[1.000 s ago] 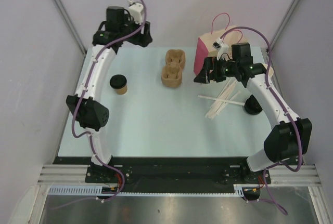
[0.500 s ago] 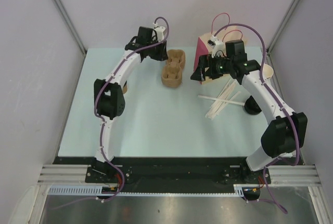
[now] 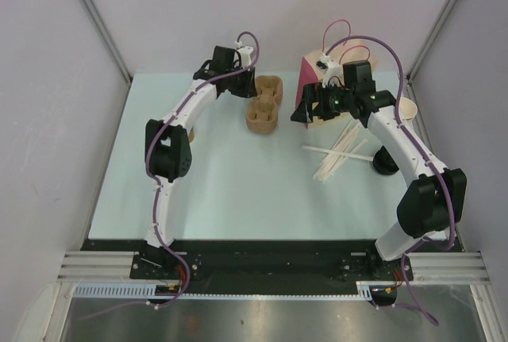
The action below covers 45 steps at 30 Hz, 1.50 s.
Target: Pack the takeout coffee
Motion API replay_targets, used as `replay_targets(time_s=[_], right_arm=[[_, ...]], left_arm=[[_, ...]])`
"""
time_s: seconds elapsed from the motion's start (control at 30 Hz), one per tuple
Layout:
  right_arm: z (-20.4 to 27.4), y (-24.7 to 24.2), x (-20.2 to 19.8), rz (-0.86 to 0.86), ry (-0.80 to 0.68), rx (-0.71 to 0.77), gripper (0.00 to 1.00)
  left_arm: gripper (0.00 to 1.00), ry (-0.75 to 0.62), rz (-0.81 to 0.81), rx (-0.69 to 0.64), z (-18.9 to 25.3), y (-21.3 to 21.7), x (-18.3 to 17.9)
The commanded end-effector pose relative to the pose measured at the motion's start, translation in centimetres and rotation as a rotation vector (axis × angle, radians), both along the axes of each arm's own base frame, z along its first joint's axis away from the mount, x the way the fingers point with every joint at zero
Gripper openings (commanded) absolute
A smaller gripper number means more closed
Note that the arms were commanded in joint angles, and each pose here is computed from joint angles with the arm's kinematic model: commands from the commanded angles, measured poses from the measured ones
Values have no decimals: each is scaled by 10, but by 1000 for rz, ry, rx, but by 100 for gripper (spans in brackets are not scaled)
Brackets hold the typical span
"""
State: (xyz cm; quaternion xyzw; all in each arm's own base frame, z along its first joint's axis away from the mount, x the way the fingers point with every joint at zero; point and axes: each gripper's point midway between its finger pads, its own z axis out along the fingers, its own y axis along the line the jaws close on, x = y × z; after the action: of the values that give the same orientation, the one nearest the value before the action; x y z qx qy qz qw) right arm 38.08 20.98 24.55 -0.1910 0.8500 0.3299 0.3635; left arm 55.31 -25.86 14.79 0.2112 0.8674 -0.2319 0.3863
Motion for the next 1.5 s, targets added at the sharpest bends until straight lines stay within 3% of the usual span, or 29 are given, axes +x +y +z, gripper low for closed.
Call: replay_targets(time_s=[0.0,0.67,0.8,0.87,1.0,1.47], right_arm=[[21,5,8,19,-80,6,100],[13,8,7,31,-62,2,100],[12,7,7,32,-60,-2,100],[12,7,8,30,-58,-2,100],[12,7,8,31,-62,-3,100],[15,6,7,35,-66,2,100]], left_arm=[[34,-9,-23,-9,-4,-6,-1],[30,29,-43,10,-27,-6,-3],[23,35,-48,9,-29,-8,-5],[14,30,-51,4,-26,-8,-5],[0,-7,-55,-11,-8,-10,-4],[0,-126,-85,-152,85,-21,-16]])
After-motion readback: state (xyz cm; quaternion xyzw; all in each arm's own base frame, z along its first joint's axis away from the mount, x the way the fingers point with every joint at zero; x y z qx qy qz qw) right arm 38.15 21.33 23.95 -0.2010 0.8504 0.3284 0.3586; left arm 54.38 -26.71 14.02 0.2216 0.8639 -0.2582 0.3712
